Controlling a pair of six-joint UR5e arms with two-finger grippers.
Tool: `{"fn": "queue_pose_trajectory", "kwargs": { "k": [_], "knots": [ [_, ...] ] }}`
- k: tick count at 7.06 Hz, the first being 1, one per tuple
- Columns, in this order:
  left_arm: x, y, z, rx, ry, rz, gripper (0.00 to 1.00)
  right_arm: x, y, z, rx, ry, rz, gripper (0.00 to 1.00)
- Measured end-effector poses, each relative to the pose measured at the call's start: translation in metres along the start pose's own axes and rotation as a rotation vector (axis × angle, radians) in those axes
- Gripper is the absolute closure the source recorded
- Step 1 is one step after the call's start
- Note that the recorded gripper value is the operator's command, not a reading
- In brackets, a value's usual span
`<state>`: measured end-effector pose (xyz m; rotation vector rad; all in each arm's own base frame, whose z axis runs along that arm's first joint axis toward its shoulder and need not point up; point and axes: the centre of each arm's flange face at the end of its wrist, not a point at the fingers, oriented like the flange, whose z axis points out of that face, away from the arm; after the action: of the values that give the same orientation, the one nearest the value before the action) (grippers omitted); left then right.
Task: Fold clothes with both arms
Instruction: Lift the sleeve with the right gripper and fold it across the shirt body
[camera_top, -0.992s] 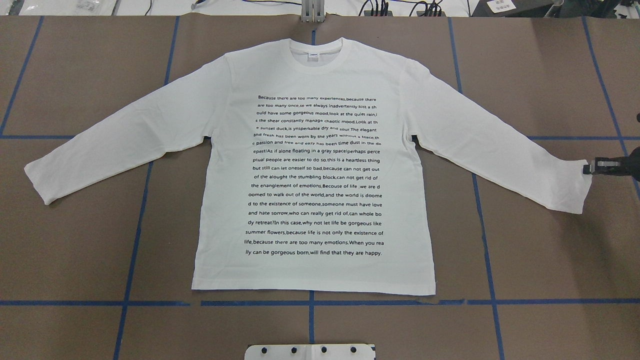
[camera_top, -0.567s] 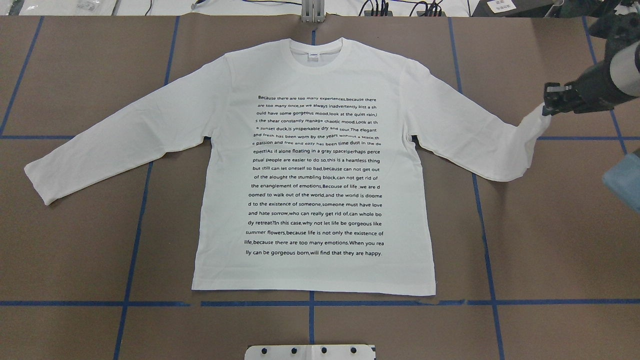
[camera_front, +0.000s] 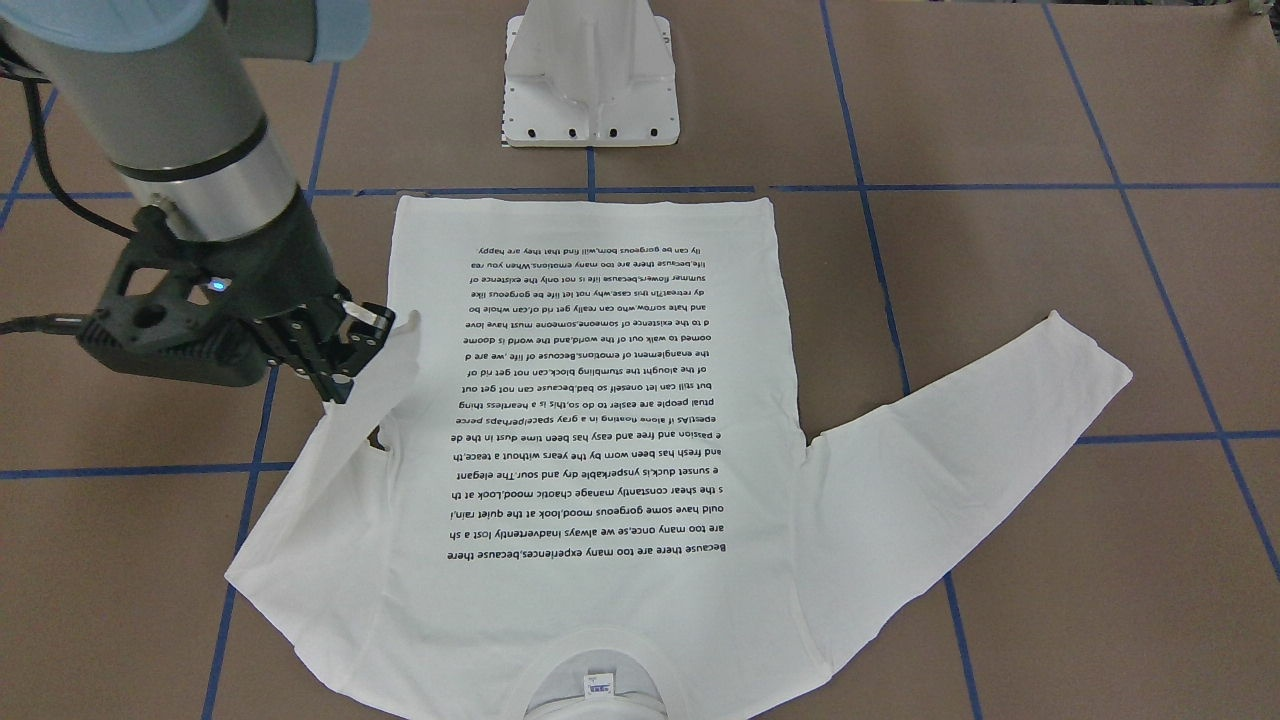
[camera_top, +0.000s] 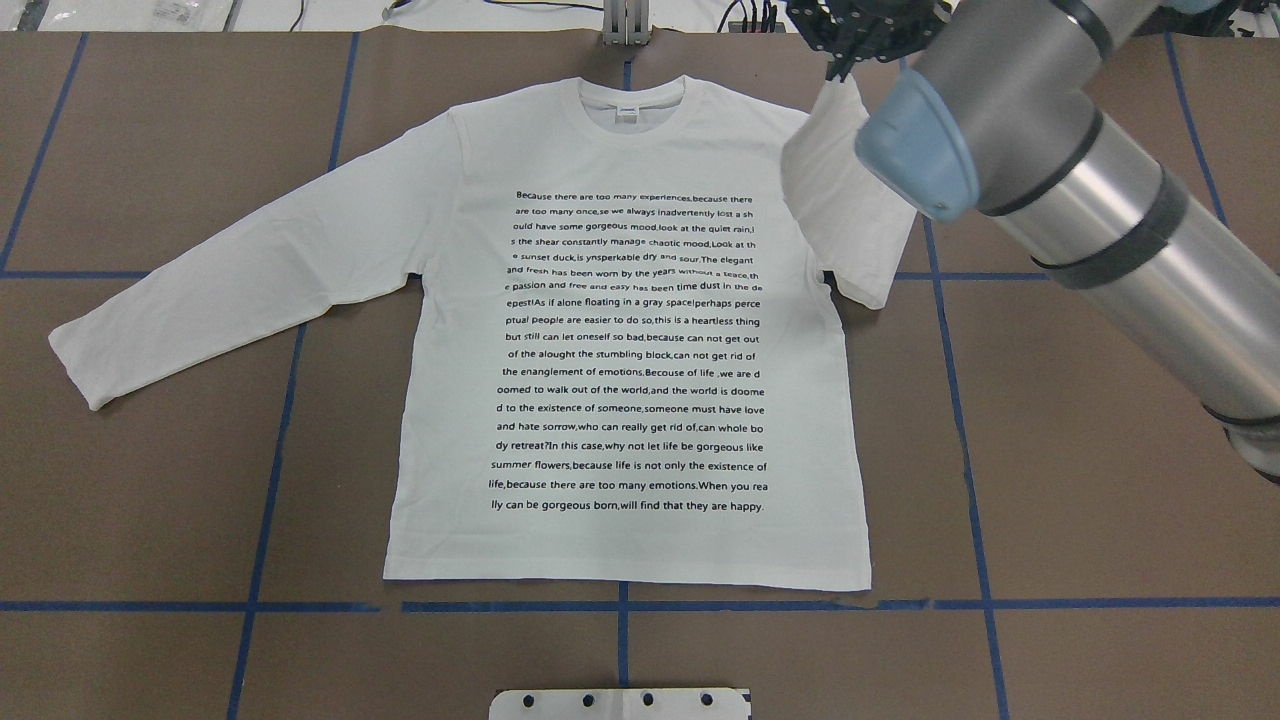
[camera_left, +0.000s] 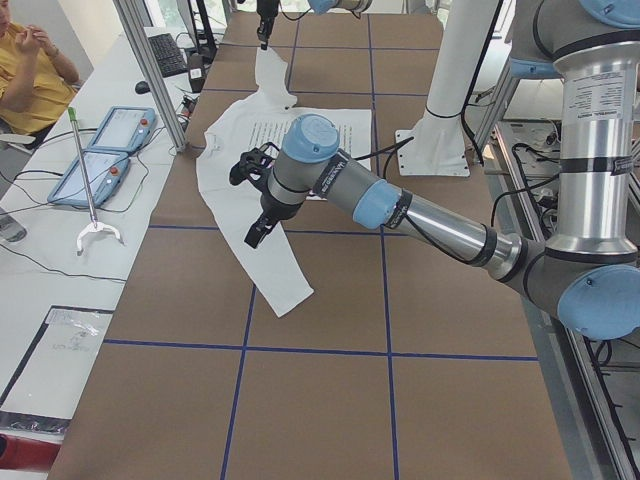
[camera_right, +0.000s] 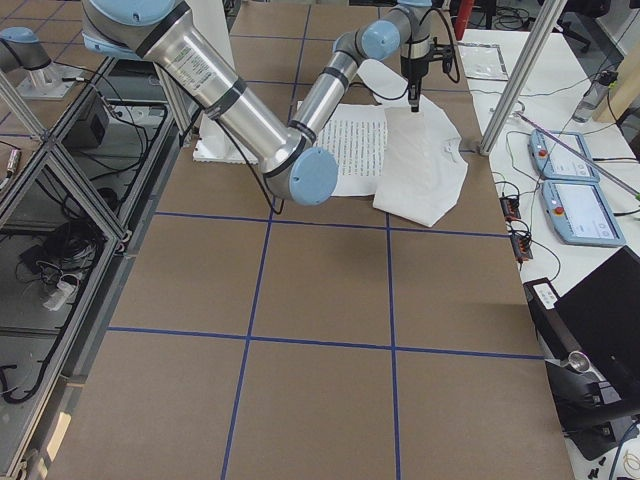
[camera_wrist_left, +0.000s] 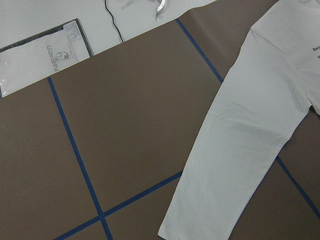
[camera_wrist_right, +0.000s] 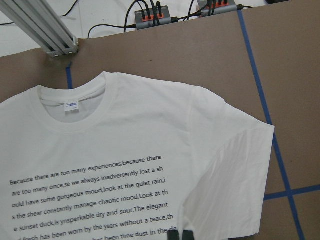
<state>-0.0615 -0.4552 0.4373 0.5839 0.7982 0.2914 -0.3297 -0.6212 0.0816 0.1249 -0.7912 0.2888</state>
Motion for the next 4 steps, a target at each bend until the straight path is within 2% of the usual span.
{"fn": "queue_pose_trajectory", "kwargs": {
  "k": [1,2,3,4],
  "knots": [
    [-0.001,0.000,0.001,-0.001,0.000,-0.001,0.00,-0.074,-0.001,-0.005,0.004,-0.003,0.031,1.00],
    [-0.001,0.001,0.001,-0.002,0.000,-0.003,0.00,-0.131,0.007,0.005,0.020,-0.018,0.049,1.00],
    [-0.002,0.001,0.002,-0.004,0.000,-0.005,0.00,-0.171,0.024,0.028,0.048,-0.035,0.053,1.00],
    [-0.003,0.002,0.002,-0.006,-0.001,-0.009,0.00,-0.198,0.045,0.052,0.082,-0.046,0.052,0.90]
  ]
}}
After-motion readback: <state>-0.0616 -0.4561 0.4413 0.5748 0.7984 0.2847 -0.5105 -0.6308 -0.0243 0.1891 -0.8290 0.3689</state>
